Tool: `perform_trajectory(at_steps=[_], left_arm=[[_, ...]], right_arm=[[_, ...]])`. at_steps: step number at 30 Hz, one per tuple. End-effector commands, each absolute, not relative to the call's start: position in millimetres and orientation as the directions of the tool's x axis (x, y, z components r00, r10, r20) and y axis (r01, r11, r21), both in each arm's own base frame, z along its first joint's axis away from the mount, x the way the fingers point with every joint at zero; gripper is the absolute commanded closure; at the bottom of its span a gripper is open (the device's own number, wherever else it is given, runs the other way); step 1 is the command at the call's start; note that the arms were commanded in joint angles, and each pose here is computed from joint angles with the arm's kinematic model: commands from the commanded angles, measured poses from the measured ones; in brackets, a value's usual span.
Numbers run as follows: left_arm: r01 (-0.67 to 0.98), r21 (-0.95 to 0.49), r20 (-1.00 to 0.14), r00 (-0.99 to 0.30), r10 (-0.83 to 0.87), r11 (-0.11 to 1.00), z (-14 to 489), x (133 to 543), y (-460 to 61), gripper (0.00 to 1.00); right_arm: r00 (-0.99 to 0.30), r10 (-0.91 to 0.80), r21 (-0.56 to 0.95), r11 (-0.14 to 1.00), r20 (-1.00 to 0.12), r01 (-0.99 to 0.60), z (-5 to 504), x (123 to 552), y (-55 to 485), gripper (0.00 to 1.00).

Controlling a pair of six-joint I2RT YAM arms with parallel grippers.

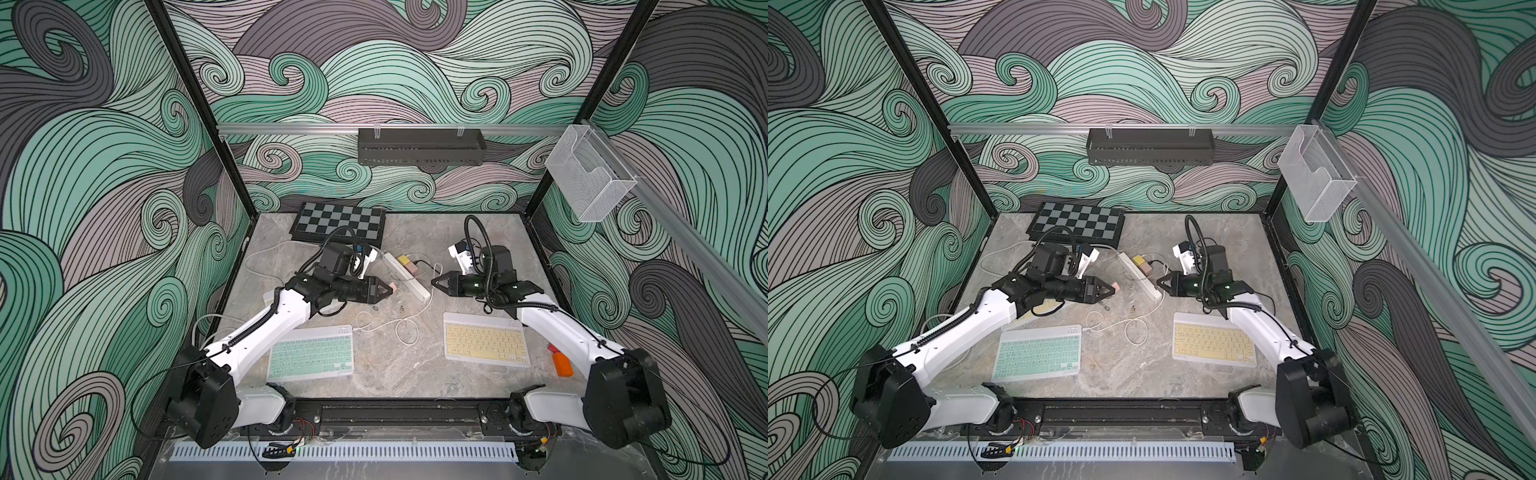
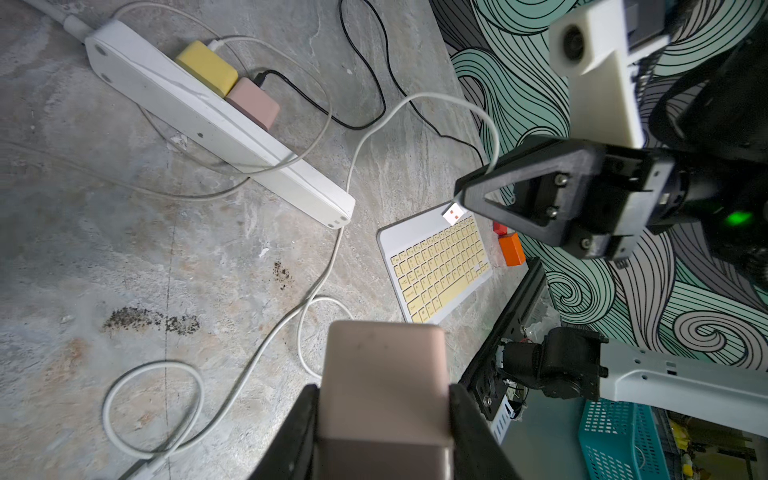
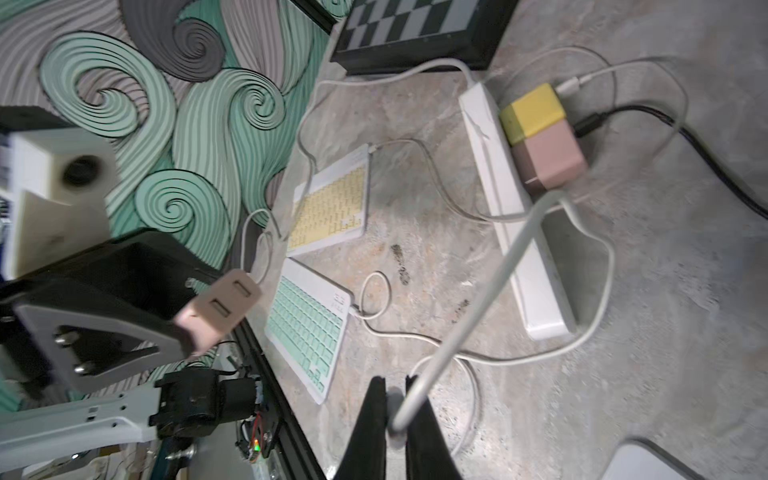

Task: Unplug the wireless keyboard
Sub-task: Place the power cord at the center of the board, then place the plug at the center of the board.

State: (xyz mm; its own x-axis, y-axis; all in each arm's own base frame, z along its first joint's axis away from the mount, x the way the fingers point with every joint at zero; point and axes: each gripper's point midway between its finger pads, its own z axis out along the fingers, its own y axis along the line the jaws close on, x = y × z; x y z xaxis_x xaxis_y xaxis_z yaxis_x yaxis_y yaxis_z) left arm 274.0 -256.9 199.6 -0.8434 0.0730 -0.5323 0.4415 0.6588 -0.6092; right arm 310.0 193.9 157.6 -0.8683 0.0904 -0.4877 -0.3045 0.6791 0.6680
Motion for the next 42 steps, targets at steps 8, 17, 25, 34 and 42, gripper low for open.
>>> perform_trajectory(at_steps=[8, 17, 25, 34, 42], left_arm=[[0.402, -0.589, -0.499, -0.863, 0.076, 0.701, 175.9, 282.8, -251.5, 1.00], [0.414, -0.543, -0.487, -0.864, 0.128, 0.731, 147.7, 286.4, -250.4, 1.00], [0.396, -0.447, -0.465, -0.869, 0.170, 0.802, 117.7, 295.7, -243.9, 1.00], [0.430, -0.268, -0.454, -0.846, 0.281, 0.862, 82.9, 313.1, -268.2, 1.00], [0.447, -0.173, -0.412, -0.842, 0.348, 0.878, 53.2, 331.0, -291.4, 1.00]], right_arm=[[-0.939, 0.060, 0.579, 0.800, -0.339, -0.158, 91.9, 294.2, 174.7, 0.79], [-0.927, 0.084, 0.514, 0.848, -0.366, -0.126, 91.7, 300.0, 161.3, 0.47], [-0.899, 0.100, 0.480, 0.867, -0.425, -0.131, 114.8, 304.5, 153.3, 0.31], [-0.860, 0.124, 0.451, 0.883, -0.495, -0.133, 137.2, 319.1, 146.3, 0.28], [-0.866, 0.114, 0.468, 0.871, -0.488, -0.149, 135.7, 318.6, 150.9, 0.28]])
